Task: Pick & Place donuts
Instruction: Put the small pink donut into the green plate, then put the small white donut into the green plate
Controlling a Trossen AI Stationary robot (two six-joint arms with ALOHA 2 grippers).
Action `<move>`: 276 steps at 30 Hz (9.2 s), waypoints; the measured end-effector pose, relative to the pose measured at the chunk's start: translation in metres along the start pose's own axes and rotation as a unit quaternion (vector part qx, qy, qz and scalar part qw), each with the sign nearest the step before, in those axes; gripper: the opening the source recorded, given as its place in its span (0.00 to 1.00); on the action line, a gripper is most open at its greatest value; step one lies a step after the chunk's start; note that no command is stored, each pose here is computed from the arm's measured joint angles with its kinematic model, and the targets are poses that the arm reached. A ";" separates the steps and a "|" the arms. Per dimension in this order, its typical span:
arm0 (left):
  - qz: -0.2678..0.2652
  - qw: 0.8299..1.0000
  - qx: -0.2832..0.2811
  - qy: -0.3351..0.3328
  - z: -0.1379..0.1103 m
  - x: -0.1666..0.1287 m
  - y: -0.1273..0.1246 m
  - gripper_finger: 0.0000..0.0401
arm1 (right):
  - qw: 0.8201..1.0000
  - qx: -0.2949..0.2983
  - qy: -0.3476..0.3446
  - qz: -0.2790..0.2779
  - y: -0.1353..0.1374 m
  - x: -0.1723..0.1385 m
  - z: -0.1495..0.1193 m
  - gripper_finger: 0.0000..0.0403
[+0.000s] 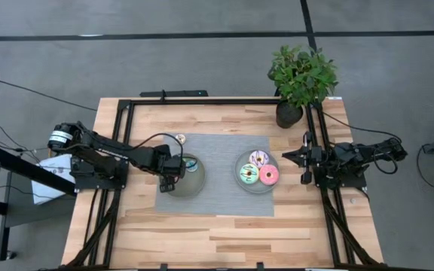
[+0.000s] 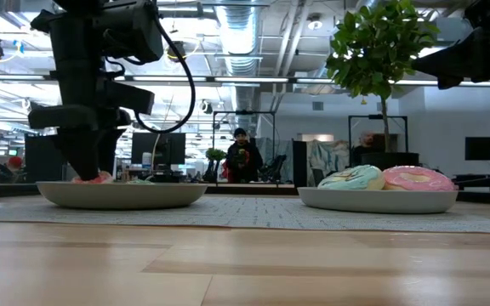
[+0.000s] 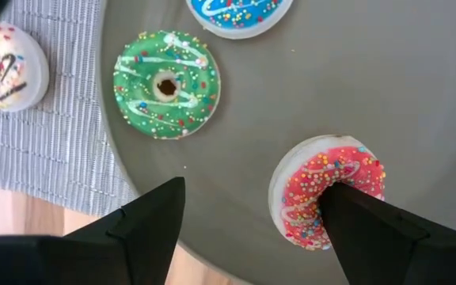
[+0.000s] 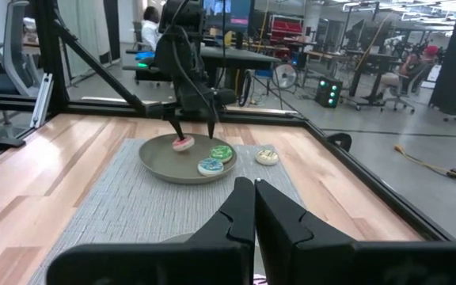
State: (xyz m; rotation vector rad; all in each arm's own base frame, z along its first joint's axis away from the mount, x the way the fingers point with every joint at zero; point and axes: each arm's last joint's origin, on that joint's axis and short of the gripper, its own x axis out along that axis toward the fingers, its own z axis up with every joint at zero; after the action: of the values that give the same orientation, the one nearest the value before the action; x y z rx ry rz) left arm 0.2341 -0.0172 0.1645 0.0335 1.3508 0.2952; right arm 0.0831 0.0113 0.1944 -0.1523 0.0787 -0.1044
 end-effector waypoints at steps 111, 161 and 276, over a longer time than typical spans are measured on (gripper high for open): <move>0.048 0.991 -0.008 -0.126 -0.008 -0.029 -0.003 0.70 | 0.973 0.113 0.201 -0.027 0.101 0.341 0.019 0.00; 0.042 0.986 -0.023 -0.158 -0.006 -0.033 -0.013 0.70 | 0.953 0.195 0.223 -0.054 0.076 0.399 0.004 0.00; -0.001 0.967 -0.139 -0.213 -0.007 0.005 0.157 0.70 | 0.981 0.081 0.162 -0.065 0.036 0.058 0.037 0.00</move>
State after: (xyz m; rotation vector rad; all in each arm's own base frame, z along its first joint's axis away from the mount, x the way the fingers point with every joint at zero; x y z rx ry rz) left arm 0.1982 0.1345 0.1882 -0.1334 0.8742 0.4473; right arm 0.1473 0.0456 0.2208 0.0236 0.3852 -0.2657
